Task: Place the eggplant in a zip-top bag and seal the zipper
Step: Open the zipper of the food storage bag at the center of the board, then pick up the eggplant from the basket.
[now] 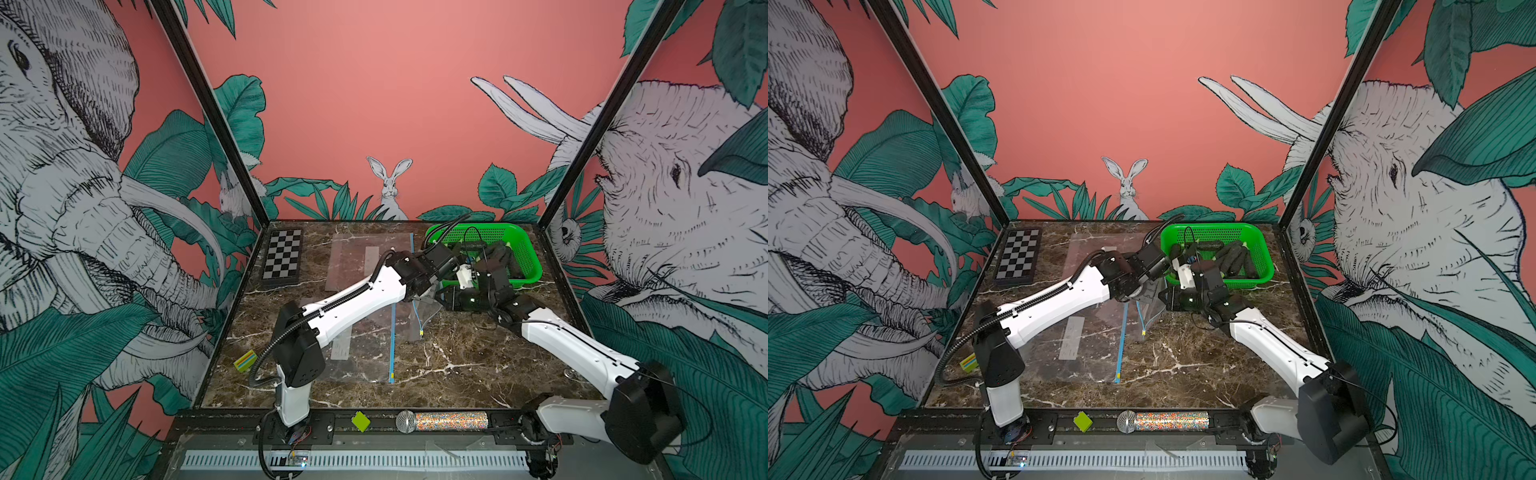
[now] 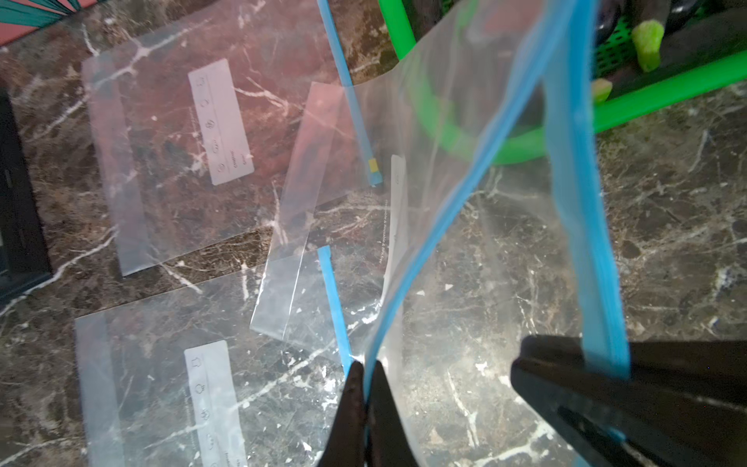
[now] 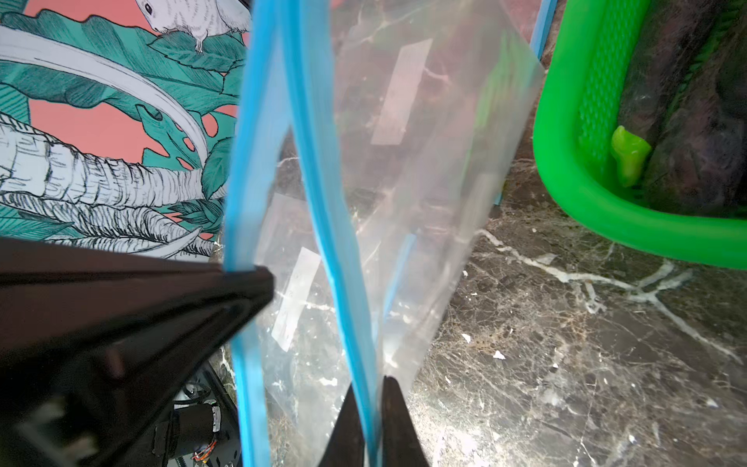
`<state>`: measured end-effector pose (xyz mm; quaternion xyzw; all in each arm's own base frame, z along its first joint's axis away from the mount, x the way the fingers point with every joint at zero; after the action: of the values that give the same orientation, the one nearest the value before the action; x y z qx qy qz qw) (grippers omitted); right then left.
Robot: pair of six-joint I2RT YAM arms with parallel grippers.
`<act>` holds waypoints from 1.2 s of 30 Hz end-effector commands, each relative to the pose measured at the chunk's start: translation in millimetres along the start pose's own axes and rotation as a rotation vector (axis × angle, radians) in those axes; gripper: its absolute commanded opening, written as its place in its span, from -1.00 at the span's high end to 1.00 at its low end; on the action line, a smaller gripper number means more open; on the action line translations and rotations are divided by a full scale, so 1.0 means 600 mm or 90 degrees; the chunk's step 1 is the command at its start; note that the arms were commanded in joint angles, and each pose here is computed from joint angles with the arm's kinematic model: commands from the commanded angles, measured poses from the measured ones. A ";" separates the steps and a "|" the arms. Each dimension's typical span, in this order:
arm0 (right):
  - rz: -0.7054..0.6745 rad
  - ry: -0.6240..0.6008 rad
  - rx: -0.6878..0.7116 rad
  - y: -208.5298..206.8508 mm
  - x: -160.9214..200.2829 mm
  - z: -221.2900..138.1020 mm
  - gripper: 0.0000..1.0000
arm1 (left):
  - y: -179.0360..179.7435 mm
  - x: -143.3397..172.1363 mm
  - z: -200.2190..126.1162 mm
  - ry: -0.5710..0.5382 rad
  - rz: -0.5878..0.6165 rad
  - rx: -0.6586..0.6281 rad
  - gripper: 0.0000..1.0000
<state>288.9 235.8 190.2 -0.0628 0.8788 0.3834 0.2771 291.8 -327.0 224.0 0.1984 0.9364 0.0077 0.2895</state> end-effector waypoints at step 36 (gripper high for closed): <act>0.147 -0.073 0.338 -0.323 -0.312 -0.120 -0.62 | 0.079 -0.046 -0.088 -0.077 -0.071 -0.049 1.00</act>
<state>461.5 45.9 206.7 0.1344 0.9261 0.2140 0.2800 305.7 -294.5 259.1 0.1536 0.9326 0.0556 0.3220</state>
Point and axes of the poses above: each gripper's point midway between its finger pads, its own z axis out along the fingers, its own y axis along the line the jaws close on, x = y × z, the point moved 1 cm from there along -z, back along the fingers, and after that the axes turned 4 degrees about z, right-handed, at the moved point
